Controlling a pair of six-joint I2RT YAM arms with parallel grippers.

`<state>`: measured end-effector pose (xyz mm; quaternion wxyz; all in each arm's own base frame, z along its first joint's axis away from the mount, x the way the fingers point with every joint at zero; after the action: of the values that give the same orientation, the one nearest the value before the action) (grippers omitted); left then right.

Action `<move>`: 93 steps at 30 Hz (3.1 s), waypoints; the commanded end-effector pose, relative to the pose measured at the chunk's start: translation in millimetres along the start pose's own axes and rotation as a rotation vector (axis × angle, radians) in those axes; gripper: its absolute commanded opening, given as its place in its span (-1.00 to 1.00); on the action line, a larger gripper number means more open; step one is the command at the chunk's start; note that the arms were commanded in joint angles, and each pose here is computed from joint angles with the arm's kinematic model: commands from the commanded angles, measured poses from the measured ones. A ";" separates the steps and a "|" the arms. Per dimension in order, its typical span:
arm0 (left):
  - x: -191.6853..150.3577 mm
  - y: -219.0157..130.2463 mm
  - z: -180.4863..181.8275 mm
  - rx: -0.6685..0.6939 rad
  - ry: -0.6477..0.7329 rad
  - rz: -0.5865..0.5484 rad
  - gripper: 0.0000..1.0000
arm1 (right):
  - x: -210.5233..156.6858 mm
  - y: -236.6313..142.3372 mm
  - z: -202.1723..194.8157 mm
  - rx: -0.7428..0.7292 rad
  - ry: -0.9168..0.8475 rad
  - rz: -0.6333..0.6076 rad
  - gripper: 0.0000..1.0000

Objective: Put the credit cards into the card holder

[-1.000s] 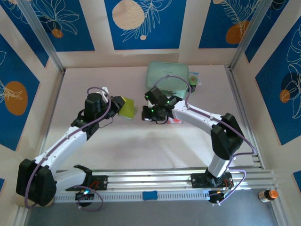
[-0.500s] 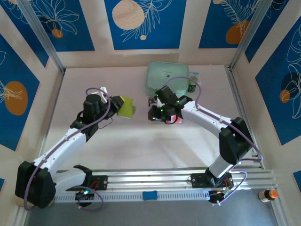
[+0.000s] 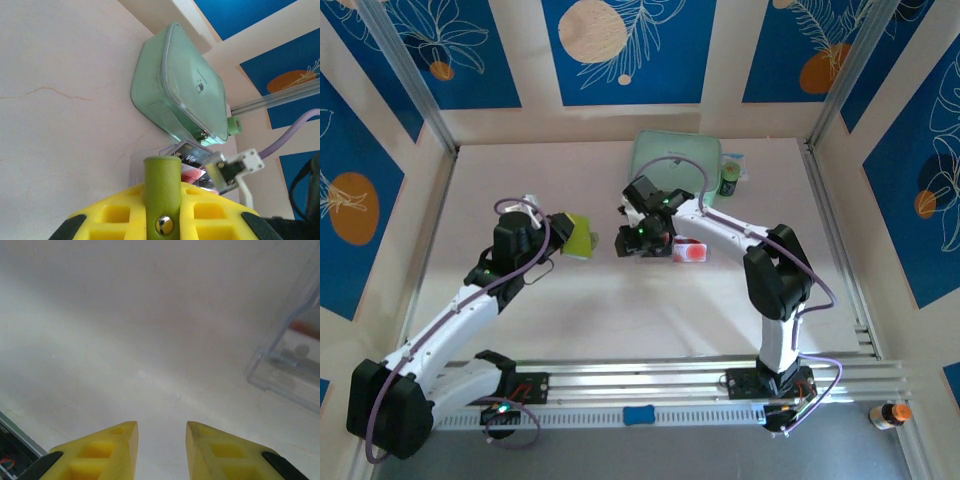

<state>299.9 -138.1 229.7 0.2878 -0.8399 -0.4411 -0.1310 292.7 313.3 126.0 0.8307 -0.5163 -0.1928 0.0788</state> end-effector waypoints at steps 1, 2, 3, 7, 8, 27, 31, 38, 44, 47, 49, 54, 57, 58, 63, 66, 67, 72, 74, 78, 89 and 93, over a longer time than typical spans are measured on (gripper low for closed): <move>3.1 -6.2 1.4 0.005 0.017 -0.020 -1.00 | -19.8 12.9 -6.3 -0.030 -0.014 0.055 -0.39; 2.8 -6.7 1.1 0.005 0.019 -0.017 -1.00 | -23.5 17.9 -8.7 -0.041 -0.011 0.064 -0.39; 2.5 -7.1 0.8 0.005 0.021 -0.014 -1.00 | -26.7 22.1 -10.9 -0.055 -0.011 0.072 -0.40; 2.1 -8.9 -1.0 0.002 0.026 -0.007 -1.00 | -34.4 36.0 -19.2 -0.112 -0.012 0.085 -0.41; 2.2 -9.2 -1.7 0.000 0.026 -0.006 -1.00 | -34.6 38.8 -21.2 -0.124 -0.009 0.082 -0.41; -2.6 -10.9 -3.4 -0.006 0.032 0.031 -1.00 | 30.7 48.0 -71.6 -0.260 0.193 -0.131 -0.43; -3.6 -10.3 -4.1 -0.009 0.032 0.040 -1.00 | 44.7 43.8 -85.6 -0.268 0.265 -0.181 -0.44; -6.6 -9.0 -3.5 -0.016 0.030 0.054 -1.00 | 60.8 40.7 -103.1 -0.248 0.355 -0.224 -0.44; -8.8 -5.3 -5.6 -0.037 0.024 0.069 -1.00 | 54.4 24.6 -80.2 -0.161 0.303 -0.209 -0.44; -10.4 -2.7 -7.7 -0.053 0.014 0.083 -1.00 | 43.7 6.2 -62.8 -0.106 0.281 -0.215 -0.43; -10.7 -1.5 -9.4 -0.058 0.011 0.091 -1.00 | 37.6 -6.1 -53.2 -0.069 0.279 -0.226 -0.43; -9.3 -2.5 -13.7 -0.071 0.007 0.089 -1.00 | 25.0 -35.7 -22.8 0.080 0.284 -0.259 -0.36; -7.4 -3.1 -15.3 -0.088 -0.015 0.071 -1.00 | 20.8 -52.4 -4.1 0.181 0.282 -0.288 -0.13; -6.7 -2.9 -16.0 -0.101 -0.033 0.063 -1.00 | 20.0 -58.5 2.8 0.223 0.280 -0.297 -0.06; -6.5 4.2 -16.4 -0.173 -0.133 0.028 -1.00 | 21.9 -86.0 28.9 0.378 0.255 -0.338 0.16; -6.2 10.0 -16.5 -0.201 -0.179 0.009 -1.00 | 24.3 -98.7 41.4 0.455 0.240 -0.351 0.20; -5.4 11.8 -16.9 -0.209 -0.193 0.000 -1.00 | 25.0 -100.7 44.2 0.472 0.238 -0.350 0.20; -3.9 21.7 -25.0 -0.253 -0.243 -0.022 -1.00 | 33.9 -102.3 50.7 0.553 0.242 -0.344 0.21; -4.3 27.0 -28.2 -0.269 -0.263 -0.022 -1.00 | 37.7 -99.8 50.4 0.570 0.244 -0.340 0.20; -4.7 34.2 -31.4 -0.291 -0.296 -0.027 -1.00 | 42.0 -91.4 40.8 0.556 0.266 -0.343 0.15; -0.6 39.6 -43.6 -0.336 -0.328 -0.040 -1.00 | 39.3 -63.0 1.3 0.559 0.366 -0.332 -0.12; -1.0 41.0 -47.2 -0.353 -0.341 -0.038 -1.00 | 40.1 -62.7 -1.4 0.585 0.377 -0.331 -0.15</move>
<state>329.5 -179.7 220.6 0.1063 -0.8791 -0.4623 -0.0462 325.0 293.6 185.4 0.9580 -0.2510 -0.0859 -0.1092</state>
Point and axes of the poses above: each hand's point on the last joint's axis, 136 mm out from that joint toward the fingers, its own y axis out along the fingers, its own z axis along the line the jaws close on, x = y × z, the point moved 3 cm from there along -y, back along the fingers, and after that the axes turned 3 degrees about -y, right-handed, at the moved point
